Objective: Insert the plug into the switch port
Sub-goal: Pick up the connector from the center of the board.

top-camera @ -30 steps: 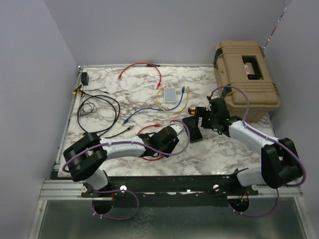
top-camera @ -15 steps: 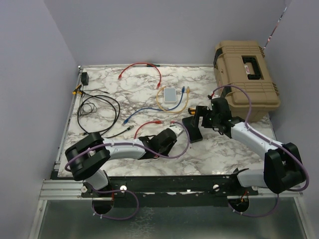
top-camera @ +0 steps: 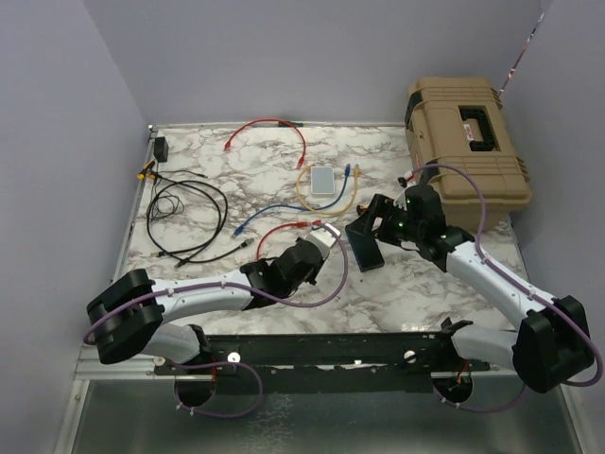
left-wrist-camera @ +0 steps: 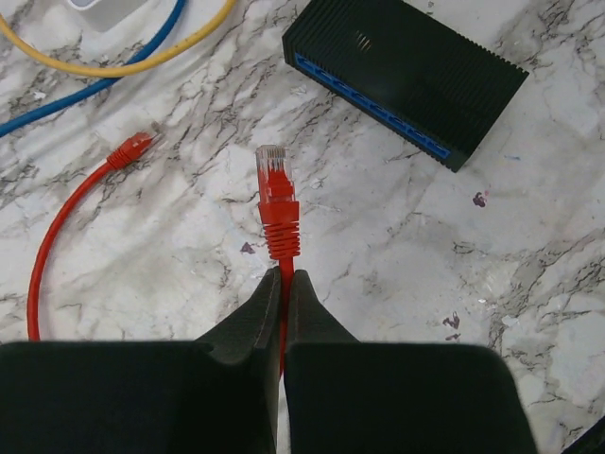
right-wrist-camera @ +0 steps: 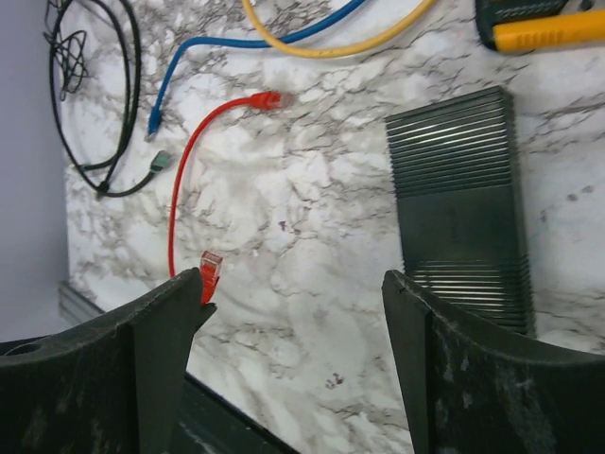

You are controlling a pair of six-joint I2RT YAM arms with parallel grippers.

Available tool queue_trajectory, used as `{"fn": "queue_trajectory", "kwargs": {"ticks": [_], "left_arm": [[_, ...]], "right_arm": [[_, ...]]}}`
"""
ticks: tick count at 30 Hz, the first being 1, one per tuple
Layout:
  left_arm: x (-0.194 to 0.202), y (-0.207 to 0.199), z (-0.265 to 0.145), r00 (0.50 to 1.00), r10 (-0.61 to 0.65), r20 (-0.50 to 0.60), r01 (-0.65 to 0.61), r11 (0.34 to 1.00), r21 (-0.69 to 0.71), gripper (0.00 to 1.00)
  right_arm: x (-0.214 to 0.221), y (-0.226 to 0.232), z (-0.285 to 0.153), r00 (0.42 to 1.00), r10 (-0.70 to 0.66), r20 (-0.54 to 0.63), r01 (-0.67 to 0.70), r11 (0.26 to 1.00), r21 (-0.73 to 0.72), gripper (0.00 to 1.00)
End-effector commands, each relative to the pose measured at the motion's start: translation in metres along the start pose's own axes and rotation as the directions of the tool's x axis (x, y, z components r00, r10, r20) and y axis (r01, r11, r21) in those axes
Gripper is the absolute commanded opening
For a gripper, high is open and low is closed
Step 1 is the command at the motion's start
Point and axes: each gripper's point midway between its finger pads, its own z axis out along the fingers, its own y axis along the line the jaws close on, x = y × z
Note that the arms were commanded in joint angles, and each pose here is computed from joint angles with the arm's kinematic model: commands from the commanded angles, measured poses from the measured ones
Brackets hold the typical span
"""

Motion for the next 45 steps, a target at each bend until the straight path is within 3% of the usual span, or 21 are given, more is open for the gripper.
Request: {"fn": "queue_trajectory", "kwargs": {"ticks": [1,8,21,29,37,45], "left_arm": [[-0.027,0.011,-0.009,0.989,0.067,0.13,-0.056,0.995,-0.087,0.0],[-0.038,0.013,-0.014,0.971,0.169,0.172,-0.138,0.975,-0.177,0.0],[-0.044,0.003,-0.014,0.953,0.233,0.192,-0.195,0.96,-0.2,0.0],[-0.044,0.0,-0.013,0.952,0.238,0.194,-0.201,0.96,-0.195,0.0],[-0.044,-0.003,-0.012,0.95,0.236,0.203,-0.197,0.961,-0.196,0.0],[-0.04,-0.004,-0.011,0.951,0.239,0.198,-0.2,0.96,-0.198,0.01]], "right_arm": [[0.007,0.021,0.001,0.992,0.12,-0.033,-0.121,0.992,-0.03,0.78],[0.006,0.044,0.008,0.988,0.152,-0.028,-0.152,0.988,-0.009,0.75],[0.021,0.066,0.029,0.988,0.14,-0.059,-0.141,0.99,-0.021,0.62],[0.023,0.07,0.031,0.989,0.137,-0.06,-0.139,0.99,-0.035,0.43],[0.023,0.071,0.035,0.987,0.145,-0.062,-0.148,0.988,-0.039,0.33],[0.02,0.074,0.033,0.99,0.134,-0.052,-0.136,0.989,-0.048,0.01]]}}
